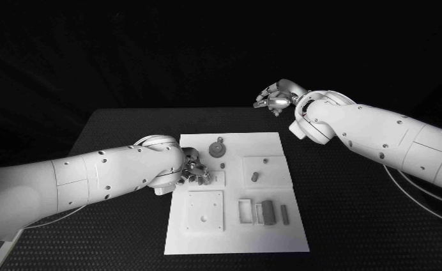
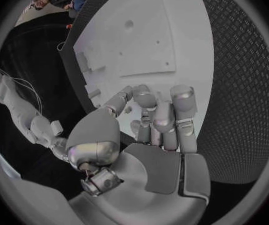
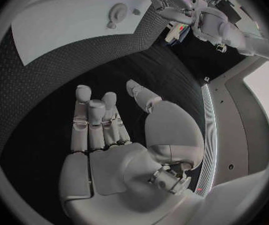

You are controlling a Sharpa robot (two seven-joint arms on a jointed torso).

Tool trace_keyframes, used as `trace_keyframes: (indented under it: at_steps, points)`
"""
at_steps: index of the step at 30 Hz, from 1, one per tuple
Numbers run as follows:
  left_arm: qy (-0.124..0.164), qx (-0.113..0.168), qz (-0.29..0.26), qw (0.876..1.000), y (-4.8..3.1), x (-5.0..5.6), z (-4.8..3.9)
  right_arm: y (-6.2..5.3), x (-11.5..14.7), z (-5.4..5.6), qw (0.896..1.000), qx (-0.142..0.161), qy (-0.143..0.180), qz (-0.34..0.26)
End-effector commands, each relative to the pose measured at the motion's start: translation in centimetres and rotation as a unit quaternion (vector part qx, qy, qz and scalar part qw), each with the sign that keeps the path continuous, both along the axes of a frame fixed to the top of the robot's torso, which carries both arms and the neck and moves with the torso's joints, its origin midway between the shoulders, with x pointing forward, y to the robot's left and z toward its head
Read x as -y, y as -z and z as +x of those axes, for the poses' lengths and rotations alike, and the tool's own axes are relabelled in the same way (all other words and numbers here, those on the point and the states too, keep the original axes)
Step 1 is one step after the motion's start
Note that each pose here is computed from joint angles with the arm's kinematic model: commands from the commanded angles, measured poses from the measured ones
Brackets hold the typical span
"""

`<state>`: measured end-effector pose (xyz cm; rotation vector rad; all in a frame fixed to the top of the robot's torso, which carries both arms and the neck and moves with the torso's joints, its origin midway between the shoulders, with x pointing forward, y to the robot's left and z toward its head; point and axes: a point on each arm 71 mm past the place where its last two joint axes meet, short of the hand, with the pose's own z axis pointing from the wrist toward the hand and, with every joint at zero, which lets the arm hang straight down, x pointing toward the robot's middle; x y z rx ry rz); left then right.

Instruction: Assemble the parts on the task board

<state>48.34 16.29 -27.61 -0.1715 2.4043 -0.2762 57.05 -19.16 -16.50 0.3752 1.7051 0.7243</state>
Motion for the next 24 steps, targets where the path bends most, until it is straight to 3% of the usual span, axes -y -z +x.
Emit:
trace_keyframes:
  at_steps: [1,24]
  points:
    - [-0.004,-0.007,-0.018,1.000,0.15,0.09,-0.08,0.06,-0.06,-0.03,1.000,-0.003,-0.005,-0.001]
    - [-0.025,0.028,-0.020,0.999,-0.17,-0.07,0.47,0.28,0.00,-0.05,1.000,-0.006,-0.004,-0.002]
